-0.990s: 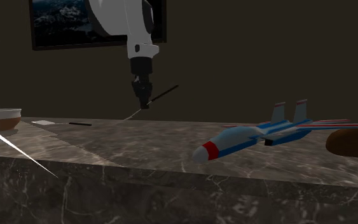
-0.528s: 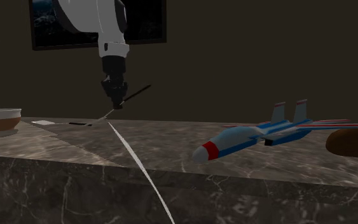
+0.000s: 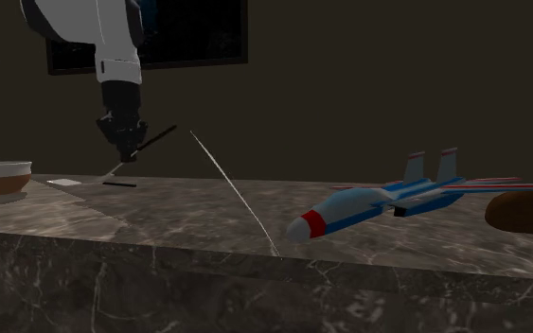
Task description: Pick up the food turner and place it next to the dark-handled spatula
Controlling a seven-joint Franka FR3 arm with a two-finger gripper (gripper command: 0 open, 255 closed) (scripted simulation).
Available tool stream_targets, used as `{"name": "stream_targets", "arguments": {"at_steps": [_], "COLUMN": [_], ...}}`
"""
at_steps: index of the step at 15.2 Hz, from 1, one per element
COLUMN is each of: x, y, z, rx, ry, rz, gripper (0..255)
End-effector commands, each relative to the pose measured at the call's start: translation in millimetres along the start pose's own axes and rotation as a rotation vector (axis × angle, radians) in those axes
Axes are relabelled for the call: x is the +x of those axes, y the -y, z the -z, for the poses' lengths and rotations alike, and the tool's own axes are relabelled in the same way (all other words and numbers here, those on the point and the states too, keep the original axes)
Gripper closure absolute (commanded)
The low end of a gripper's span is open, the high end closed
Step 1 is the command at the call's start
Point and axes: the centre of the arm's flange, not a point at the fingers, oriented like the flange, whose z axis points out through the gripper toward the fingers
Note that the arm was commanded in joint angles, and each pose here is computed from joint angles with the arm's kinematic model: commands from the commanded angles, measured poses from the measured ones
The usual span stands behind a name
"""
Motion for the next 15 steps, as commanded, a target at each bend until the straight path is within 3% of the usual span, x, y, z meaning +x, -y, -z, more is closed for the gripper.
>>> {"name": "stream_targets", "arguments": {"at_steps": [1,15], "x": [-24.9,-198.6], "y": [-7.3,-69.2], "z": [1.6,13.8], "rx": [0.000,0.000], "ry": [0.000,0.000], "rz": [-0.002,-0.002], "gripper": [255,255]}}
